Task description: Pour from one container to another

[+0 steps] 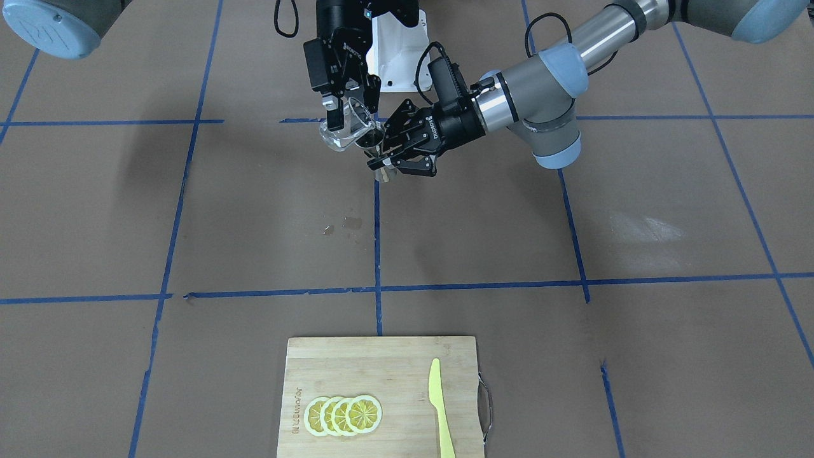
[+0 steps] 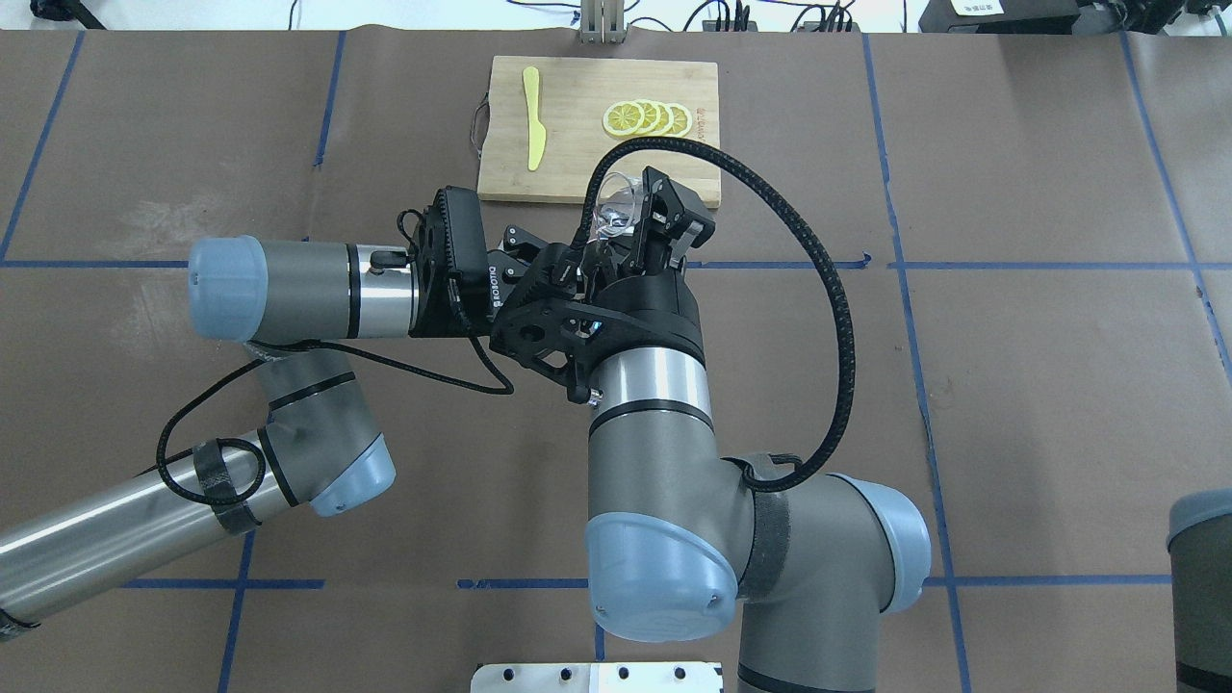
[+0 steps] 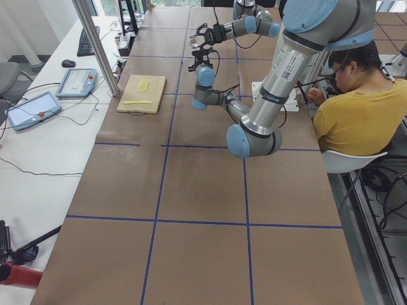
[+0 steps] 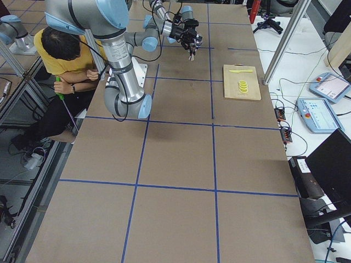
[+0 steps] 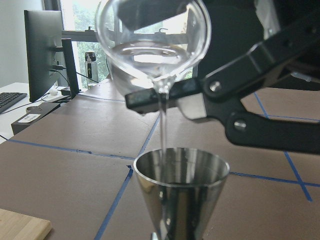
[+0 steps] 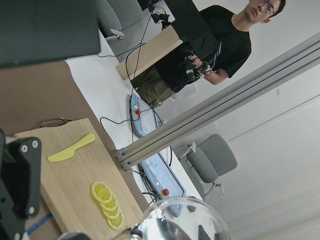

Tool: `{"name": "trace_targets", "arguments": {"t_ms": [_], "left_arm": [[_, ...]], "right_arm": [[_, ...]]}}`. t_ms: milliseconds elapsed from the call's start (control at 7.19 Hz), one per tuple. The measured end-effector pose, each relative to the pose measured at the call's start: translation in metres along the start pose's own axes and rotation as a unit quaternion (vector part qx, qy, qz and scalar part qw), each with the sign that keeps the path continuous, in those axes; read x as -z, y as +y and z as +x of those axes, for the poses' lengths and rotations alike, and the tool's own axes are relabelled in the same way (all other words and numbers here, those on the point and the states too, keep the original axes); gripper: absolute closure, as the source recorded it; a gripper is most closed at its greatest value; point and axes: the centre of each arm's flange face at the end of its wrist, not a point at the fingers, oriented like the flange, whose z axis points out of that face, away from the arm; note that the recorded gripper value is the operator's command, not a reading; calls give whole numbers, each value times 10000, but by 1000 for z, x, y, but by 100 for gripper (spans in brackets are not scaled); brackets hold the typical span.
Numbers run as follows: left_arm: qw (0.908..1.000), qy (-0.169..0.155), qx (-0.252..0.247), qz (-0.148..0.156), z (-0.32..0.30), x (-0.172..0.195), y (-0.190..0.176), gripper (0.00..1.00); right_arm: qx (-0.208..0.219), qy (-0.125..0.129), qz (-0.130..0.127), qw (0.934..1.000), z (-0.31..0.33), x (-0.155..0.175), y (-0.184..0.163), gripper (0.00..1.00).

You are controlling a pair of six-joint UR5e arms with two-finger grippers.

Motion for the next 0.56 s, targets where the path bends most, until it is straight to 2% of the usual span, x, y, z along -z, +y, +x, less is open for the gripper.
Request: {"name": "trace_targets", "arguments": {"t_ms": [278,556], "left_arm": [[10000,-4,2,-6,0,0,0,100],[10000,-49,4,2,-1,-1,0,100]], "right_arm": [[-121,-9,33,9999,4,2,-2,100],[-427,-40,88,9990,14,6,-6,100]]}}
